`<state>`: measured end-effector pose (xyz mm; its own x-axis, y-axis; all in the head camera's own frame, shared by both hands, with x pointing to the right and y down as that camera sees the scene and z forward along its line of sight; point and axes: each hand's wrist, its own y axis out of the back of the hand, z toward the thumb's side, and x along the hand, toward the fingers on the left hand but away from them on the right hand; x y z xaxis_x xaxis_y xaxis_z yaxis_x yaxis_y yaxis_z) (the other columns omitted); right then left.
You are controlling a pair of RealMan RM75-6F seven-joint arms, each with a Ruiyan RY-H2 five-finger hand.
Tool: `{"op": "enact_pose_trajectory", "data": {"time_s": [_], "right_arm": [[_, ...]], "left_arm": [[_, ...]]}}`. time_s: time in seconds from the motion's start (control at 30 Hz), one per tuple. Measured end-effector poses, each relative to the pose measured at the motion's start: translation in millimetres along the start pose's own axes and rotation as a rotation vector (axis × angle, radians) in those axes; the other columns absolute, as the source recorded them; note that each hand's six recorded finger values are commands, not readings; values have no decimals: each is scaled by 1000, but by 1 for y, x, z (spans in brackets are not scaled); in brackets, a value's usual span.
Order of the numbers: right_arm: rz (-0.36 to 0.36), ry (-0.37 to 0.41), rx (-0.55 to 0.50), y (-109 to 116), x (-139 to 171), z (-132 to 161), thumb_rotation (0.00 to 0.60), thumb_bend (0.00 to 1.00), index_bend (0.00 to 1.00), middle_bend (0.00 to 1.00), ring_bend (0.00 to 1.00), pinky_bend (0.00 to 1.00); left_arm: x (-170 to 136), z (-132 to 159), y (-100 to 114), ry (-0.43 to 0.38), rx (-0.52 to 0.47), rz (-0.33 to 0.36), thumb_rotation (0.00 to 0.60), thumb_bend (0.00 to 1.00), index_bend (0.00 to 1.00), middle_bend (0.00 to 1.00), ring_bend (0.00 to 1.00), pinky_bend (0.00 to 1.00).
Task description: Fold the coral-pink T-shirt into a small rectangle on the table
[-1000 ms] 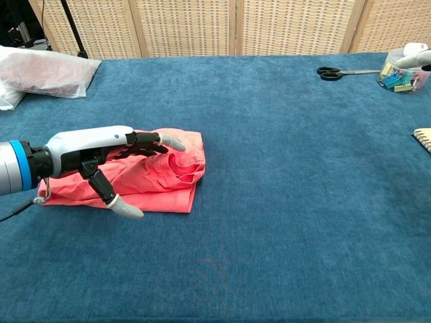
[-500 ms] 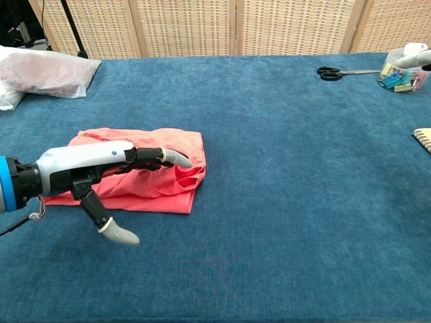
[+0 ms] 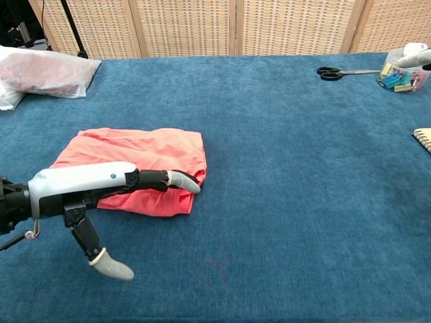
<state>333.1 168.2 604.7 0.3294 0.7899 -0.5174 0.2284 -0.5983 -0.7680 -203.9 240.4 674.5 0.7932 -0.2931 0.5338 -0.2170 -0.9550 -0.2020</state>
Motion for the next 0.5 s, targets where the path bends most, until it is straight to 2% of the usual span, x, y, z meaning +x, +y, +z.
{"op": "enact_pose_trajectory", "data": {"time_s": [0.33,0.5], "right_arm": [[0,0,-2,0,0,0,600,214,0,0,0,0],[0,1,-3,0,1,0,600,215,0,0,0,0]], "left_arm": [[-5,8,-11,-21,-18,-48,600,10,0,0,0,0],[-9,15,-6,-52,-22,-24,600,9,0,0,0,0]]}}
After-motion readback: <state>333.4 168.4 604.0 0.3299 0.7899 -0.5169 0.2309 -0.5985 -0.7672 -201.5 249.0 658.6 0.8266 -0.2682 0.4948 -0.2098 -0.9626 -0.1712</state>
